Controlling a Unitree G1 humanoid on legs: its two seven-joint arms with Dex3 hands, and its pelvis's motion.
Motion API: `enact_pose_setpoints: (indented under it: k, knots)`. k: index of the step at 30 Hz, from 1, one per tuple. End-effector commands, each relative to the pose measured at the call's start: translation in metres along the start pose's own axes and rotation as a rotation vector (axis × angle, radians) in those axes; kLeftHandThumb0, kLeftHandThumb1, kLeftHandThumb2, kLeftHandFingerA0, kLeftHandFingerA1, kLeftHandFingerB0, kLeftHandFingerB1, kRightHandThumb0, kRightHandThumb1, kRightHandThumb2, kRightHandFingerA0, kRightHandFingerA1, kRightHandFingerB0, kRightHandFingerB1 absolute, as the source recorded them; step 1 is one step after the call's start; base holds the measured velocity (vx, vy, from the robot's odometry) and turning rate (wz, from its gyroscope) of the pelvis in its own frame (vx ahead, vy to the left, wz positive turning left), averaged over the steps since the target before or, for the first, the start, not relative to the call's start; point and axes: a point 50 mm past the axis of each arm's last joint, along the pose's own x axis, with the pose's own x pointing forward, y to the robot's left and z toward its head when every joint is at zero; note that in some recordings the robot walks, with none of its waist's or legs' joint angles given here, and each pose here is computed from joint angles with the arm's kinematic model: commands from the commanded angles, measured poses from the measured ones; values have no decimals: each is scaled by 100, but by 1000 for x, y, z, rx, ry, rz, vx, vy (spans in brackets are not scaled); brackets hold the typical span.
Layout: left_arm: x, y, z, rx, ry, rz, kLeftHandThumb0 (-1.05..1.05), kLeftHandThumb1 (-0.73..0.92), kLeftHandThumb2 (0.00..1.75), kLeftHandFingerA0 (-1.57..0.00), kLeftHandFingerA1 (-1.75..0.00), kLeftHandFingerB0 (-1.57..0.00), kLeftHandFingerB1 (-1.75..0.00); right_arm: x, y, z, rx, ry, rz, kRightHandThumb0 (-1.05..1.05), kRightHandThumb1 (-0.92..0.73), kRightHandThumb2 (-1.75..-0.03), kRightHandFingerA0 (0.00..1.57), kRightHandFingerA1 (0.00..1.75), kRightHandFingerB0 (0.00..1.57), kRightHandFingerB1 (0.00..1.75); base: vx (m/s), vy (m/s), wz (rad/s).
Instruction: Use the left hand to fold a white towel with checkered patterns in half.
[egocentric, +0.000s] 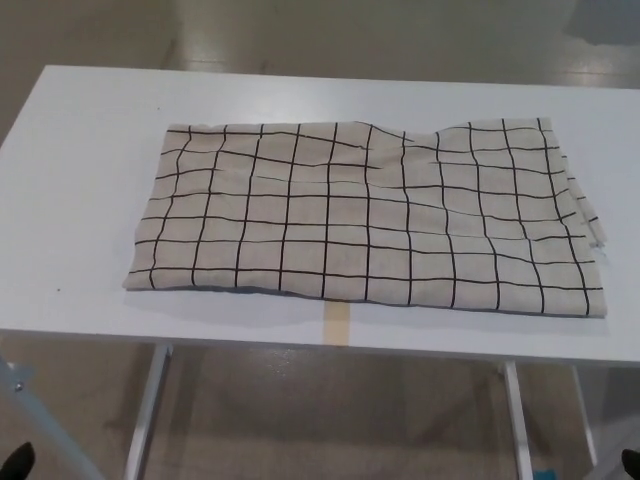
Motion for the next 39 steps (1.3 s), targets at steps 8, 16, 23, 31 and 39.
enact_pose_setpoints:
  k: [8, 16, 23, 31, 39]
  knots:
    - [-64, 14, 93, 625, -795, -187, -41, 30, 67, 0, -17, 0, -13, 4, 0, 9, -48, -84, 12, -49, -73, -62, 41, 39, 38, 35, 0, 0, 0]
    - [-87, 14, 168, 654, -1255, 15, -53, 33, 74, 0, -20, -2, -20, 3, -1, 4, -39, -55, 5, -50, -72, -62, 41, 39, 37, 35, 0, 0, 0]
    - [-57, 5, 216, 757, -1331, 6, -58, 42, 53, -3, -28, -9, -25, 4, 2, 4, -44, -37, 18, -50, -72, -62, 41, 39, 36, 35, 0, 0, 0]
    - [-13, -20, 243, 959, -1312, -100, -57, 37, 70, -7, -24, -9, -29, 3, 3, 4, -44, -36, 33, -49, -71, -61, 41, 39, 37, 35, 0, 0, 0]
    - [37, -49, 249, 1180, -1160, -239, -50, 45, 54, 0, -18, -4, -24, 6, 3, 7, -44, -45, 37, -47, -70, -61, 41, 39, 38, 35, 0, 0, 0]
